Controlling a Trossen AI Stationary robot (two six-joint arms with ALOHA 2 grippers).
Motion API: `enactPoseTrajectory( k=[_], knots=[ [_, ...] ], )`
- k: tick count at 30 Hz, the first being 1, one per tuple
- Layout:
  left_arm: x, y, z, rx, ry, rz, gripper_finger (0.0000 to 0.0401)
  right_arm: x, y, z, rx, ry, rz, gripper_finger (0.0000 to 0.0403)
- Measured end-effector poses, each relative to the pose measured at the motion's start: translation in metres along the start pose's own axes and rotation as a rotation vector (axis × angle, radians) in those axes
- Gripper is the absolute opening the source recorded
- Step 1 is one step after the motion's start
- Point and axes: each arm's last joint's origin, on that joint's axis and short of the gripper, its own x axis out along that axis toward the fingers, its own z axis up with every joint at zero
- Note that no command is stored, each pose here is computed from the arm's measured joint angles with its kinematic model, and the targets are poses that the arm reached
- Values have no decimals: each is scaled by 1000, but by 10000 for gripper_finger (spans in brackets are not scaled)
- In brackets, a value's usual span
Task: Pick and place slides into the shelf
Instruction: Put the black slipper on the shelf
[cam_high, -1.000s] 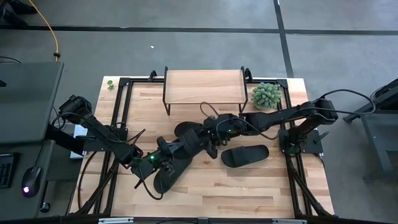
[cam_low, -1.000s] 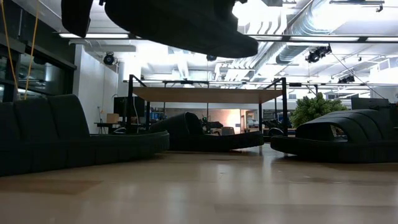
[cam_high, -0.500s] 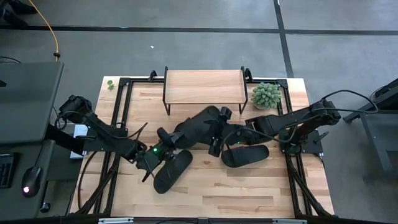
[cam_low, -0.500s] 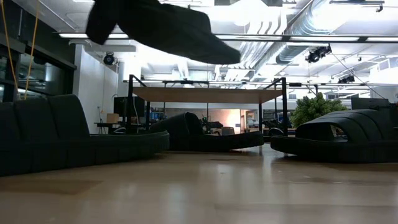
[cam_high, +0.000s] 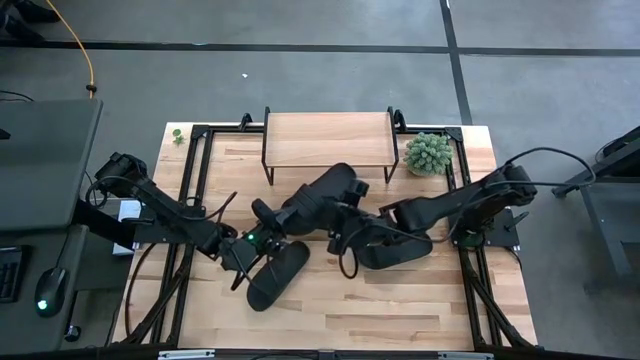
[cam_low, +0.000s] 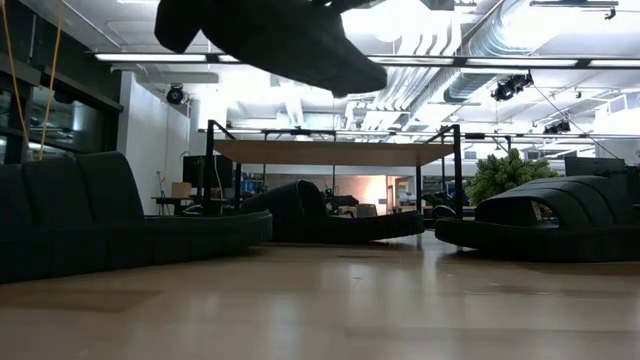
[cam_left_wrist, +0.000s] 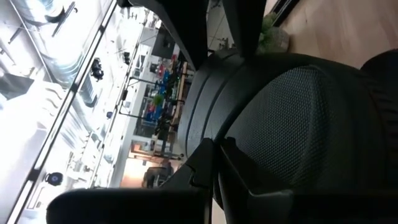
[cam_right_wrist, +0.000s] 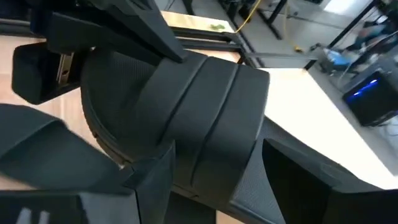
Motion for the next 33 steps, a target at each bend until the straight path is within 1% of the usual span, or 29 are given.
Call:
enactPoseTrajectory(
  k=[4, 9, 14, 17, 19, 24, 26, 29, 30, 33],
  knots=[
    [0, 0, 0, -11, 4, 1, 1, 4, 4, 2, -36, -25, -33, 231],
    [0, 0, 0, -17, 5, 1, 1, 5, 5, 3, -27, -39, -38, 231],
    [10, 1, -4, -38, 20, 1, 1, 4, 7, 7, 1, -78, -21, 231],
    [17, 3, -6, -54, 40, 6, 1, 7, 11, 9, -20, -93, -22, 231],
    [19, 3, -7, -55, 49, 9, 1, 11, 16, 10, -57, -71, -35, 231],
    [20, 3, -7, -55, 45, 6, 1, 26, 32, 23, -115, -13, -63, 231],
    [19, 3, -7, -55, 42, 5, 1, 33, 38, 30, -154, 17, -116, 231],
    [19, 3, -7, -60, 50, 10, 1, 36, 44, 39, -235, 59, -257, 231],
    [18, 3, -7, -62, 54, 13, 1, 36, 45, 42, -246, 67, -294, 231],
    [17, 1, -9, -43, 81, 19, 1, 36, 48, 45, -245, 97, -320, 231]
  ],
)
